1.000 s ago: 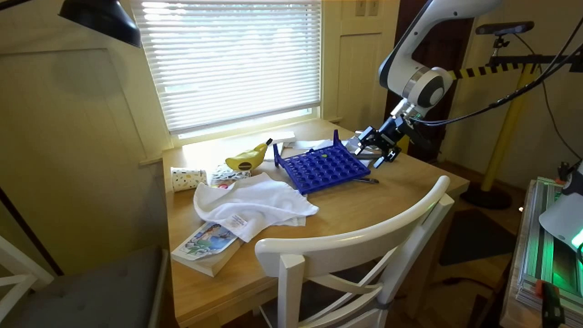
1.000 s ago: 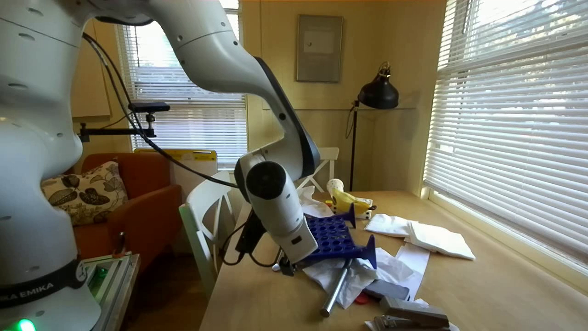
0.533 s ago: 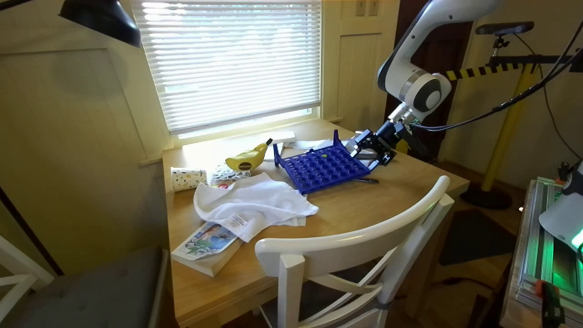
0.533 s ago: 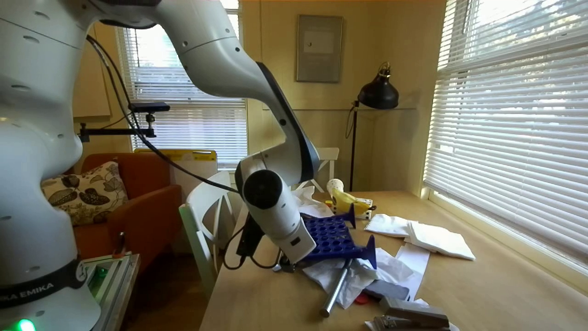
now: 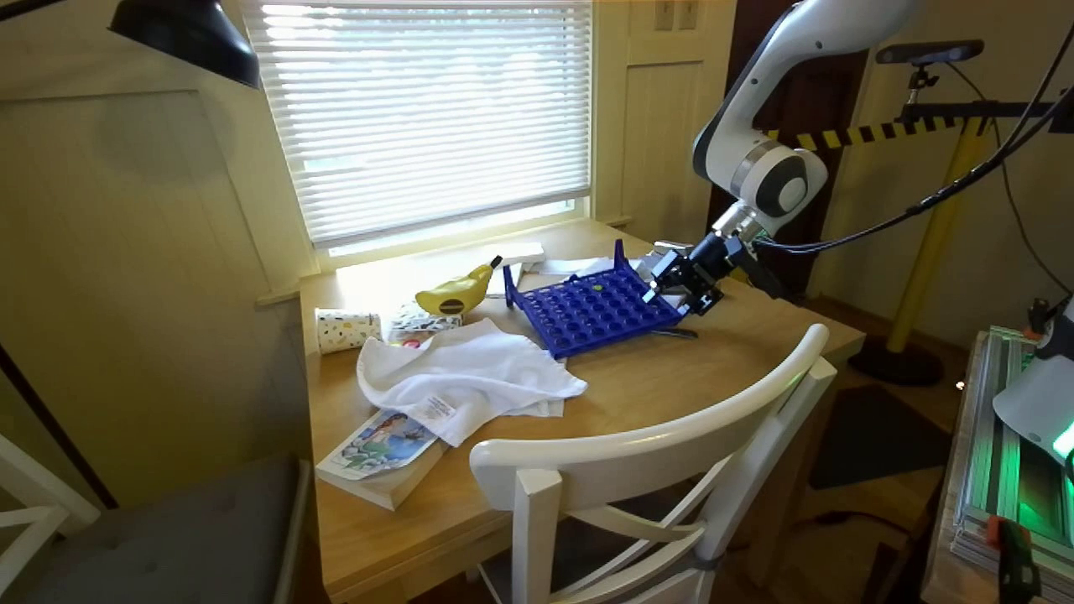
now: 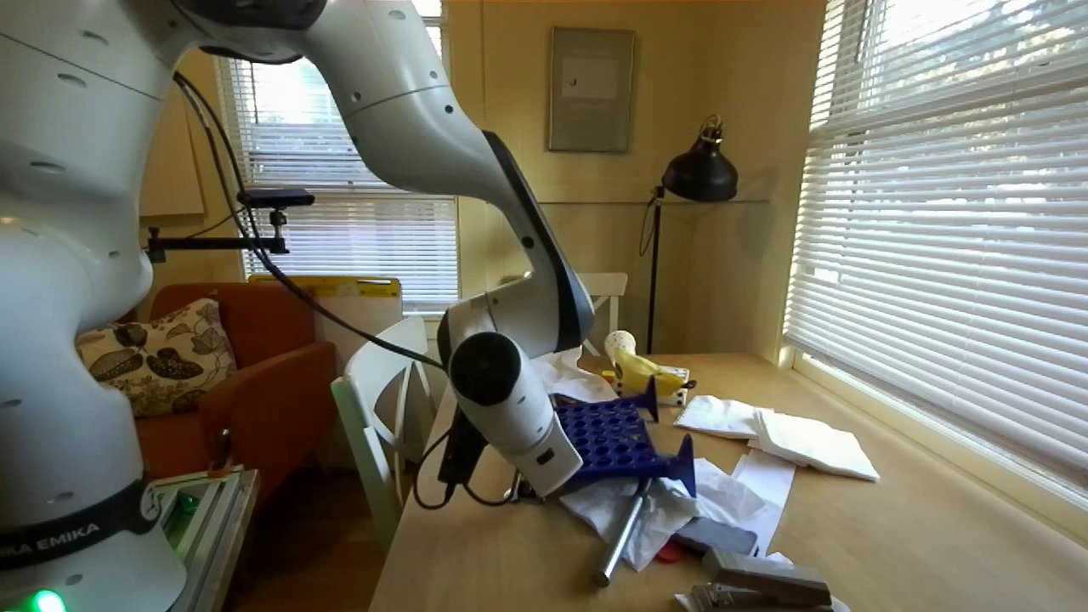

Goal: Place the object upwards

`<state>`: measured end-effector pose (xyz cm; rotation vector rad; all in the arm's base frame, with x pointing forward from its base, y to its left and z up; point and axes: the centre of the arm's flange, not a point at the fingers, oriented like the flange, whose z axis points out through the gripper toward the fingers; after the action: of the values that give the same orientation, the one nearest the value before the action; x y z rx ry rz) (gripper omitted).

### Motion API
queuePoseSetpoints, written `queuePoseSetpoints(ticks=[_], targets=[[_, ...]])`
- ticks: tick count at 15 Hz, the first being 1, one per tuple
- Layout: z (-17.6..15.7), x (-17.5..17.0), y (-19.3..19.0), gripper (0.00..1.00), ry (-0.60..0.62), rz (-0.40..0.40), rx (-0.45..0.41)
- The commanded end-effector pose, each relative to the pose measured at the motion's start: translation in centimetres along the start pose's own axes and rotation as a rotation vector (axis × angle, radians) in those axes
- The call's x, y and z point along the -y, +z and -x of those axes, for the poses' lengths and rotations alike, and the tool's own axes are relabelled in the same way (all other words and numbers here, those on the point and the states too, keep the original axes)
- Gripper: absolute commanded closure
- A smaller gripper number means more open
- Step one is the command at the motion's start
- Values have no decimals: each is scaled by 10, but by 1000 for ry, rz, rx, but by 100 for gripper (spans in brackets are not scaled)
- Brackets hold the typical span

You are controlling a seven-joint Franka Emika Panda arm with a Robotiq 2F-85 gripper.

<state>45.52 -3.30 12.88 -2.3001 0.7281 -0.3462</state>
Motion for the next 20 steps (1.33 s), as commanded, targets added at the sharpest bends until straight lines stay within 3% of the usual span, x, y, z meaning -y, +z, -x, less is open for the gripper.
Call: queuePoseSetpoints(ticks=[1, 7, 13, 20], targets=[[-1, -1, 13, 49, -5, -37, -31], [-6, 9, 10, 89, 12, -117, -55], [-19, 16, 5, 94, 102, -266, 9], [-58, 17, -19, 96, 315, -524, 144]])
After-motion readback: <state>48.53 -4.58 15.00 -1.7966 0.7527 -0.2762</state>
